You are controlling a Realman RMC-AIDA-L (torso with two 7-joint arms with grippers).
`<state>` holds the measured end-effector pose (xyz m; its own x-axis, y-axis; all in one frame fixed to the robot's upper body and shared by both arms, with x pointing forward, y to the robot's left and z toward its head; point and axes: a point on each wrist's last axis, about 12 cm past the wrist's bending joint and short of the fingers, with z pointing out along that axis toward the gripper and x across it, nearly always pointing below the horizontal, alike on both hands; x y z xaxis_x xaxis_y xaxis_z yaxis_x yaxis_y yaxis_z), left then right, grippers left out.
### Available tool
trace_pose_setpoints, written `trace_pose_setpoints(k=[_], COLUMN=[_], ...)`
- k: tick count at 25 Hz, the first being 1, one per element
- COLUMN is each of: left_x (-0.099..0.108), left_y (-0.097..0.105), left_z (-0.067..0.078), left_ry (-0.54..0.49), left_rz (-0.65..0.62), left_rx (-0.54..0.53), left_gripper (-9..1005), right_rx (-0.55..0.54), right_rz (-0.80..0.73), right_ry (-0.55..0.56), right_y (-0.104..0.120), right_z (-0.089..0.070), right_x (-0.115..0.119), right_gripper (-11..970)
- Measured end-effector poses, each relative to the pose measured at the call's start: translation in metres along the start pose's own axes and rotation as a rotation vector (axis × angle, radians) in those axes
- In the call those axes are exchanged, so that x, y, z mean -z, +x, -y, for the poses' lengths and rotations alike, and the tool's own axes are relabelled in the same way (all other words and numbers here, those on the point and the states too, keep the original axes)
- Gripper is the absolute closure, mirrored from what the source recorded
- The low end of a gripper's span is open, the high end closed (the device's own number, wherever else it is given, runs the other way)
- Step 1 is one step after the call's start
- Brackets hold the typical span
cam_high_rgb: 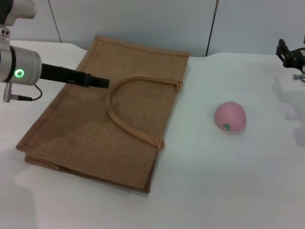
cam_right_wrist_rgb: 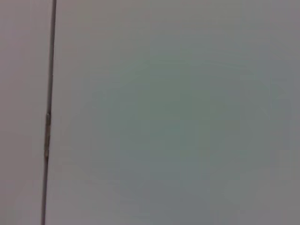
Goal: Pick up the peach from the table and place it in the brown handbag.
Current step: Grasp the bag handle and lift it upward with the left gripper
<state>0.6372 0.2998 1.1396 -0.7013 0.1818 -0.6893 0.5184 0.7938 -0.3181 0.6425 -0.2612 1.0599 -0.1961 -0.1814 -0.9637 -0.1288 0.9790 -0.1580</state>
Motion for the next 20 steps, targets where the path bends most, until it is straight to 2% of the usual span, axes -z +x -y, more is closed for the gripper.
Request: trace_pose_setpoints(k=[8, 15, 20], left_x=[0.000, -0.017, -0.020], left_y=[-0.002, -0.002, -0.002], left_z=[-0.004, -0.001, -0.003], left_ry=[-0.039, -0.041, -0.058], left_rz=[-0.005, -0.046, -0.052], left_rx=[-0.017, -0.031, -0.038], left_gripper=[482, 482, 483], right_rx=[0.007, 0.006, 0.005], right_rz=[0.011, 0.016, 0.017], right_ry=[-0.036, -0.042, -0.044], right_y=[-0.002, -0.004, -0.004], right_z=[-0.009, -0.012, -0.012], right_x=[0.000, 0.000, -0.001], right_gripper=[288, 288, 288])
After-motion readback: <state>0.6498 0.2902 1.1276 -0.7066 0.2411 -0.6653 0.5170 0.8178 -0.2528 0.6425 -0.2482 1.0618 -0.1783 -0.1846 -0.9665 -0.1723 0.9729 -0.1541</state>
